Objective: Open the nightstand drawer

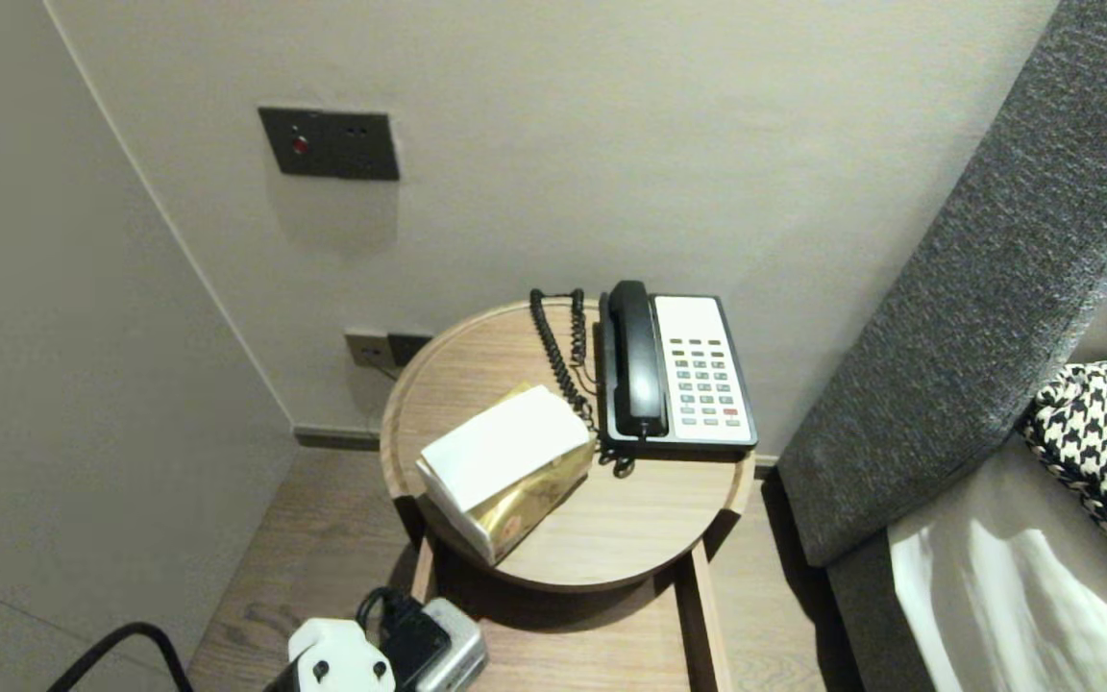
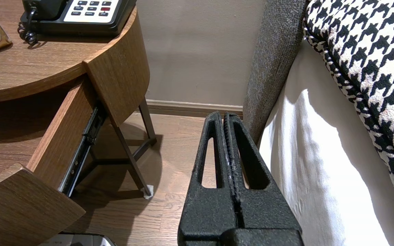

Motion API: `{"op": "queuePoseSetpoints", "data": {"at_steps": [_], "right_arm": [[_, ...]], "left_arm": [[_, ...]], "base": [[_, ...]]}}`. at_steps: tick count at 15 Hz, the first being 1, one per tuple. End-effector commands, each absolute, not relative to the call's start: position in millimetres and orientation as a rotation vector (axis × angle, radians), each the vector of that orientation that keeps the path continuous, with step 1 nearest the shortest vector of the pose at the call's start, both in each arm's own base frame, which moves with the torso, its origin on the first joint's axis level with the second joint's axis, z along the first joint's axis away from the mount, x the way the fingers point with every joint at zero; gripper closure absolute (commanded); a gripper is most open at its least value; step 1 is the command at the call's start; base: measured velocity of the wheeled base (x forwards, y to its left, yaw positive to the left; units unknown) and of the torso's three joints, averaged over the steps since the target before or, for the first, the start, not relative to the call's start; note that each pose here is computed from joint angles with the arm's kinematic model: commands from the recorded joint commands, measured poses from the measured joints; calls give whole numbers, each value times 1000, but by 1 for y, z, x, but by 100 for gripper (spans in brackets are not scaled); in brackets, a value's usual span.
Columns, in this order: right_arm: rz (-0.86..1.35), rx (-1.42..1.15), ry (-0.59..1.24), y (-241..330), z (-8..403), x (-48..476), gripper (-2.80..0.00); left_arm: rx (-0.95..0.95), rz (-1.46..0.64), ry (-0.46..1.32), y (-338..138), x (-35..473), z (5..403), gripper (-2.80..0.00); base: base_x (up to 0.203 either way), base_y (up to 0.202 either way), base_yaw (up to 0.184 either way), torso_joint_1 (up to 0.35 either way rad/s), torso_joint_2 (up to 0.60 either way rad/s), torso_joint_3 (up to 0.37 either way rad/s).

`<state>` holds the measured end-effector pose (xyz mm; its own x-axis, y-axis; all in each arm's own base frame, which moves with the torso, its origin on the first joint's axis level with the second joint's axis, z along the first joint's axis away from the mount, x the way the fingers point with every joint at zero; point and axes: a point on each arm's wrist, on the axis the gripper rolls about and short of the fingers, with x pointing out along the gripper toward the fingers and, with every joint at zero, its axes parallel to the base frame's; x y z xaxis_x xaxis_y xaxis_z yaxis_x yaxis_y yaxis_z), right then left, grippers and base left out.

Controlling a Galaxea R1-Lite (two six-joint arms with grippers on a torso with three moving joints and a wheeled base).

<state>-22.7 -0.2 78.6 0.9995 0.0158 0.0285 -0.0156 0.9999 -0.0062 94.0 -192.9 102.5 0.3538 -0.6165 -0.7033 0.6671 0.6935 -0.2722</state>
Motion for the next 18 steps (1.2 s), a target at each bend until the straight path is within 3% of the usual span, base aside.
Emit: {"op": "queuePoseSetpoints", "data": {"at_steps": [1, 10, 18], "right_arm": [[17, -8, -17, 0, 75, -22, 0], [17, -6, -16, 0, 75, -22, 0], [17, -6, -15, 0, 75, -22, 0]], "left_arm": [[-28, -804, 785, -190, 109, 128, 0], [-68, -737, 534, -154, 147, 235, 0], [-45, -775, 546, -149, 145, 247, 0]], "base": [[0, 0, 0, 0, 0, 0], [0, 0, 0, 0, 0, 0], [0, 0, 0, 0, 0, 0]]}}
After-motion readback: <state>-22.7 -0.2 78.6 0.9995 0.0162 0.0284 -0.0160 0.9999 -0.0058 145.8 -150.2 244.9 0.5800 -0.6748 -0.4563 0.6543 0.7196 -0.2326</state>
